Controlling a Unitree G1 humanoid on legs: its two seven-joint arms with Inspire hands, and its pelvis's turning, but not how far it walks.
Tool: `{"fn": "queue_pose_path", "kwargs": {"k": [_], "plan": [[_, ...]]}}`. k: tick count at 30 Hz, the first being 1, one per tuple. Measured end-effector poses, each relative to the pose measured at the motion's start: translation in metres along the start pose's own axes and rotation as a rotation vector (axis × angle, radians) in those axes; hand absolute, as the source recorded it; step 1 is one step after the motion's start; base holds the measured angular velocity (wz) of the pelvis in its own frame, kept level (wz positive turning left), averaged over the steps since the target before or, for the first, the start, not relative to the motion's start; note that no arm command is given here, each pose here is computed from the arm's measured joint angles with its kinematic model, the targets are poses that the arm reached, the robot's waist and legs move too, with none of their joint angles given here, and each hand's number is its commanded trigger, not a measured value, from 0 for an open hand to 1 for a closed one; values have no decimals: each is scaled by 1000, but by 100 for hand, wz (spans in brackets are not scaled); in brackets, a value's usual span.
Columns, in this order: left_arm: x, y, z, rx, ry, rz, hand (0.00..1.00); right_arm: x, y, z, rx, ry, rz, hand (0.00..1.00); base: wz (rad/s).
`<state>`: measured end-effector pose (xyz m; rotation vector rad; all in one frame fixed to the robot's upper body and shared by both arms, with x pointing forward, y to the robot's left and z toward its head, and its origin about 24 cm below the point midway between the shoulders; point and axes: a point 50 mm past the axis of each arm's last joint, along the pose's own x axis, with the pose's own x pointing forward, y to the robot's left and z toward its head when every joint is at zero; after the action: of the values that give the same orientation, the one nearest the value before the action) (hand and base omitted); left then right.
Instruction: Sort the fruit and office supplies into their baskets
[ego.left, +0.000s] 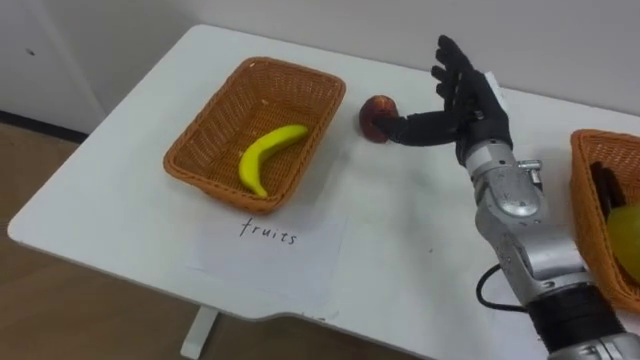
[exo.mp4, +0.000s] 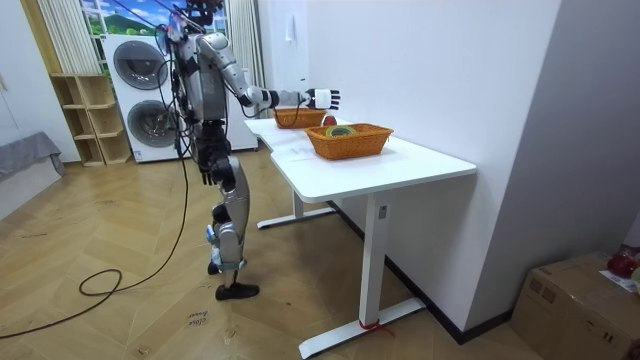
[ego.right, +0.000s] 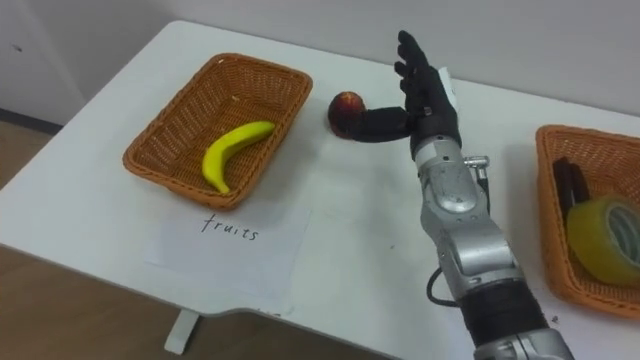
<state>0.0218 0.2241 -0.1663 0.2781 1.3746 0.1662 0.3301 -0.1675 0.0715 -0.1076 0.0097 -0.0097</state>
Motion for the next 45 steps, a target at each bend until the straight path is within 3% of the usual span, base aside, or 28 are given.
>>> {"fn": "queue_pose_path", "kwargs": {"k": [18,45], "plan": [[2,3,11,5,-33,-12,0,13,-7,-7,-167,39,-69,0,2],[3,4,23,63,-61,-17,0,11,-10,-24,-163,114,-85,0,0]]}}
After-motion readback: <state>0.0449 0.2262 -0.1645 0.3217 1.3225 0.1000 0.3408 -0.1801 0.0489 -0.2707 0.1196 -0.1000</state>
